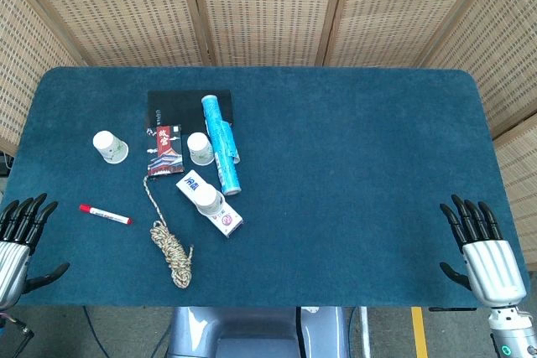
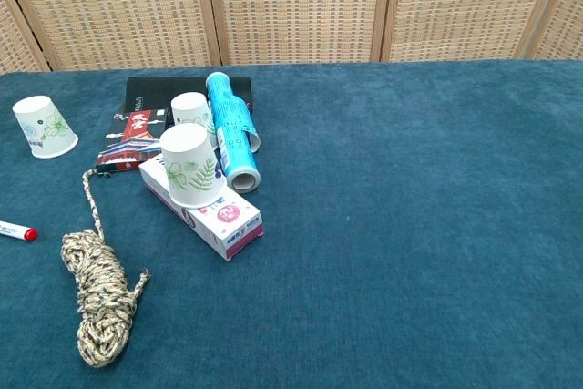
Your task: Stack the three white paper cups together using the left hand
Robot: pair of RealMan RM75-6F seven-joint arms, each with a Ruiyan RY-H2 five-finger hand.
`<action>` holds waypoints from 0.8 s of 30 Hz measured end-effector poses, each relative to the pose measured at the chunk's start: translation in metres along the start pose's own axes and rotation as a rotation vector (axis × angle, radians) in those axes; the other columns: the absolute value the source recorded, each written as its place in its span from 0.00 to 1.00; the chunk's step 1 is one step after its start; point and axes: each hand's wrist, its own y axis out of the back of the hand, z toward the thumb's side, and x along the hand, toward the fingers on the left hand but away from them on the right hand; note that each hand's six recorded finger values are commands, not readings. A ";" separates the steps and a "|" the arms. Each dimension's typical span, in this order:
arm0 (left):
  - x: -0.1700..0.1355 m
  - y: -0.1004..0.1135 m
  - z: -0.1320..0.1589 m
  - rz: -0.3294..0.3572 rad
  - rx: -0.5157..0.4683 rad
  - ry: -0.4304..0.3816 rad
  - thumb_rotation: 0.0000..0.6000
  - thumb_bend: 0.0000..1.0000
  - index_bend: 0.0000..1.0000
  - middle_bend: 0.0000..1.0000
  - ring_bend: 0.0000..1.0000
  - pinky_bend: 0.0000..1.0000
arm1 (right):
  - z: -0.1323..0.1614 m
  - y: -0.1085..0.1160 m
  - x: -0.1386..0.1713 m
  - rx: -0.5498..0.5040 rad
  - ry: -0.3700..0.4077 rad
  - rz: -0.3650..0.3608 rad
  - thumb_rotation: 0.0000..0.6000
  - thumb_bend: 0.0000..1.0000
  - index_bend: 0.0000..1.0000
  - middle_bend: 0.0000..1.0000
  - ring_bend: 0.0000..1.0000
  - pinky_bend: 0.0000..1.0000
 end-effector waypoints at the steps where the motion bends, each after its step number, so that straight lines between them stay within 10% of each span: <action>1: 0.000 0.000 0.000 0.000 0.001 0.001 1.00 0.00 0.00 0.00 0.00 0.00 | 0.000 0.000 0.000 0.000 -0.001 0.000 1.00 0.00 0.03 0.00 0.00 0.00; 14: 0.035 -0.016 0.018 -0.062 0.039 -0.072 1.00 0.00 0.00 0.00 0.00 0.00 | -0.004 0.003 -0.002 -0.015 -0.020 -0.008 1.00 0.00 0.04 0.00 0.00 0.00; 24: 0.129 -0.035 0.109 -0.166 0.212 -0.400 1.00 0.02 0.05 0.00 0.01 0.06 | -0.009 0.001 -0.007 -0.013 -0.044 0.002 1.00 0.00 0.04 0.00 0.00 0.00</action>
